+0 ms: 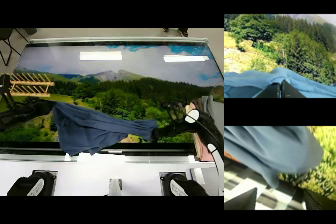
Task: Fold the shirts.
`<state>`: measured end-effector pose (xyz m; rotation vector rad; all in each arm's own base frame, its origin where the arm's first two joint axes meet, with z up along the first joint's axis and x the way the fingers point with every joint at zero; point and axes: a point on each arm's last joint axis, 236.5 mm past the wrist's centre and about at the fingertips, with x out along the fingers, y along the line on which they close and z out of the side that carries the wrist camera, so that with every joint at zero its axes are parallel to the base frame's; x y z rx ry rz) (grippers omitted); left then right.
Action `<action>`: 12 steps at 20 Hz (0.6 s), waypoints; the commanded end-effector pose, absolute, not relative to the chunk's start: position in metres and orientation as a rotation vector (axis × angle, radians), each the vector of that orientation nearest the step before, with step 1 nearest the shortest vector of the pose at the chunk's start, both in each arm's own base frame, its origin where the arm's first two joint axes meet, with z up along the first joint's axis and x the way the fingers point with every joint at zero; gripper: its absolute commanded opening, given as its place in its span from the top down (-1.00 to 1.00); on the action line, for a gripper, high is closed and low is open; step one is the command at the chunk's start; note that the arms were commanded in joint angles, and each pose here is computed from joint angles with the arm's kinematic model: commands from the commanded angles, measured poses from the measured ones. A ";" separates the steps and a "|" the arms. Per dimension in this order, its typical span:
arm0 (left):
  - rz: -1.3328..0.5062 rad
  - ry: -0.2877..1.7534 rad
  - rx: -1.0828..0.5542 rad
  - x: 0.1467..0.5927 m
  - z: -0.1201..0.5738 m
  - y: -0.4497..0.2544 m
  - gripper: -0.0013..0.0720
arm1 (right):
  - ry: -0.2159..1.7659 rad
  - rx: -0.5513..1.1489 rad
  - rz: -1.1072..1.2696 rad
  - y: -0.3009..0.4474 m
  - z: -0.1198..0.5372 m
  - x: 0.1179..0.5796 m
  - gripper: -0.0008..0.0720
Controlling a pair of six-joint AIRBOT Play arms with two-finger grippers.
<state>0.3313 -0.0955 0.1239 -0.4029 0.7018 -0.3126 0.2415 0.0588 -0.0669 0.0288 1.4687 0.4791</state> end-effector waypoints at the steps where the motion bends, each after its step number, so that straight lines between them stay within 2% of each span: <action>1: -0.317 0.704 -0.392 0.331 0.123 -0.096 0.87 | 1.487 0.265 0.533 0.073 -0.073 0.221 -0.52; 3: -0.317 0.704 -0.392 0.331 0.123 -0.096 0.87 | 1.466 0.307 0.544 0.087 -0.083 0.218 -0.52; 6: -0.317 0.703 -0.393 0.331 0.123 -0.096 0.87 | 1.377 0.287 0.515 0.099 -0.089 0.239 -0.50; 8: -0.317 0.704 -0.393 0.331 0.123 -0.096 0.87 | 1.364 0.327 0.498 0.107 -0.091 0.246 -0.34; 9: -0.317 0.703 -0.394 0.331 0.124 -0.096 0.87 | 1.379 0.349 0.507 0.113 -0.095 0.246 -0.32; 11: -0.317 0.703 -0.393 0.331 0.123 -0.096 0.87 | 1.400 0.357 0.527 0.118 -0.104 0.244 0.09; 12: -0.317 0.703 -0.393 0.331 0.123 -0.096 0.87 | 1.395 0.342 0.531 0.117 -0.106 0.245 0.49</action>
